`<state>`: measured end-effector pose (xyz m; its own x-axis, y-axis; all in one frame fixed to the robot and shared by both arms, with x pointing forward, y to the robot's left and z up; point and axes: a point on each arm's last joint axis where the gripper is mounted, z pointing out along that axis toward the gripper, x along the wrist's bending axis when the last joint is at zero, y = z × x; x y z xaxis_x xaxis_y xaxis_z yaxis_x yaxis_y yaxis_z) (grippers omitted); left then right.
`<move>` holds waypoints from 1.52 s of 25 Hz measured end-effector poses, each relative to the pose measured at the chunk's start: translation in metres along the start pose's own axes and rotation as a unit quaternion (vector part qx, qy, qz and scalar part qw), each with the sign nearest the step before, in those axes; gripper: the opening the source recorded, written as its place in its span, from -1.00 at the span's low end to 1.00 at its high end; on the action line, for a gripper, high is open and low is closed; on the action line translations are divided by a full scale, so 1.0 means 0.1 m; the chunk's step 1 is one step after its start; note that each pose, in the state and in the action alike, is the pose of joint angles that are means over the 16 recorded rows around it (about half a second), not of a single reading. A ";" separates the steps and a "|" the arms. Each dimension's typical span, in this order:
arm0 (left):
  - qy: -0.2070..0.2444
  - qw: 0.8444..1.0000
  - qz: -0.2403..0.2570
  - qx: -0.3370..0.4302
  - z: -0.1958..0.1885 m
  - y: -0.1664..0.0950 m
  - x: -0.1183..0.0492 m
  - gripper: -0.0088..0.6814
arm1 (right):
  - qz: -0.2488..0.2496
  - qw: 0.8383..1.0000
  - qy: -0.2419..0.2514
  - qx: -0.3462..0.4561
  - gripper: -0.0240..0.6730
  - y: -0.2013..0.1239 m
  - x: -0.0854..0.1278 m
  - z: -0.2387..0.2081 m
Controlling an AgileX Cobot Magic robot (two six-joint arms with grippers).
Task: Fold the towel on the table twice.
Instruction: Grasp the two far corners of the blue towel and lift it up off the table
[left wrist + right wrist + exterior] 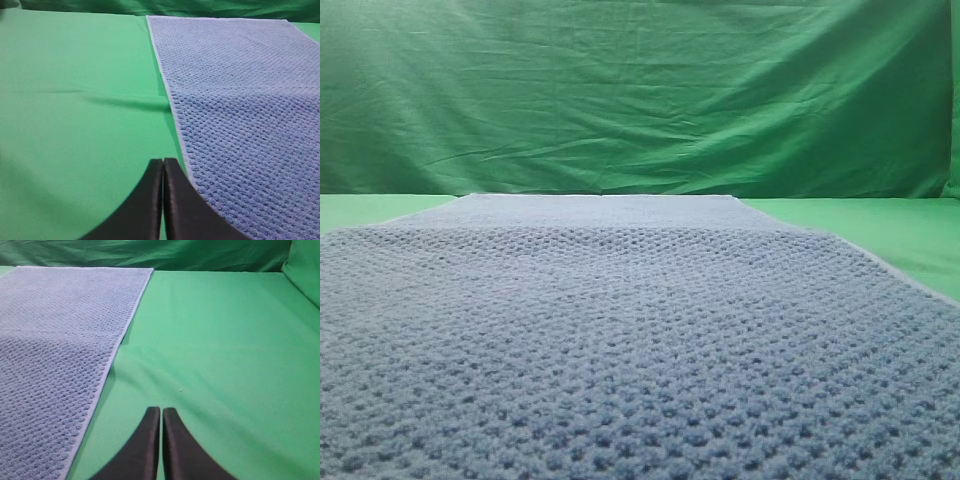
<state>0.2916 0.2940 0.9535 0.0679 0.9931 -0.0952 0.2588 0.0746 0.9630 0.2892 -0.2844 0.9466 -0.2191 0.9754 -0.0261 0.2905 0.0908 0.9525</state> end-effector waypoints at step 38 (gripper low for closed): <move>-0.055 0.975 -0.202 -0.079 -0.03 0.18 -0.07 -0.97 | 0.068 0.993 -0.005 -0.097 -0.93 0.18 -0.02 -0.02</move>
<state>0.2931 0.2883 0.9727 0.0969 0.8652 -0.4920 0.1349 0.4783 0.8678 0.2930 -0.2853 0.9647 -0.1800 0.9780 0.1054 0.1326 -0.0821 0.9878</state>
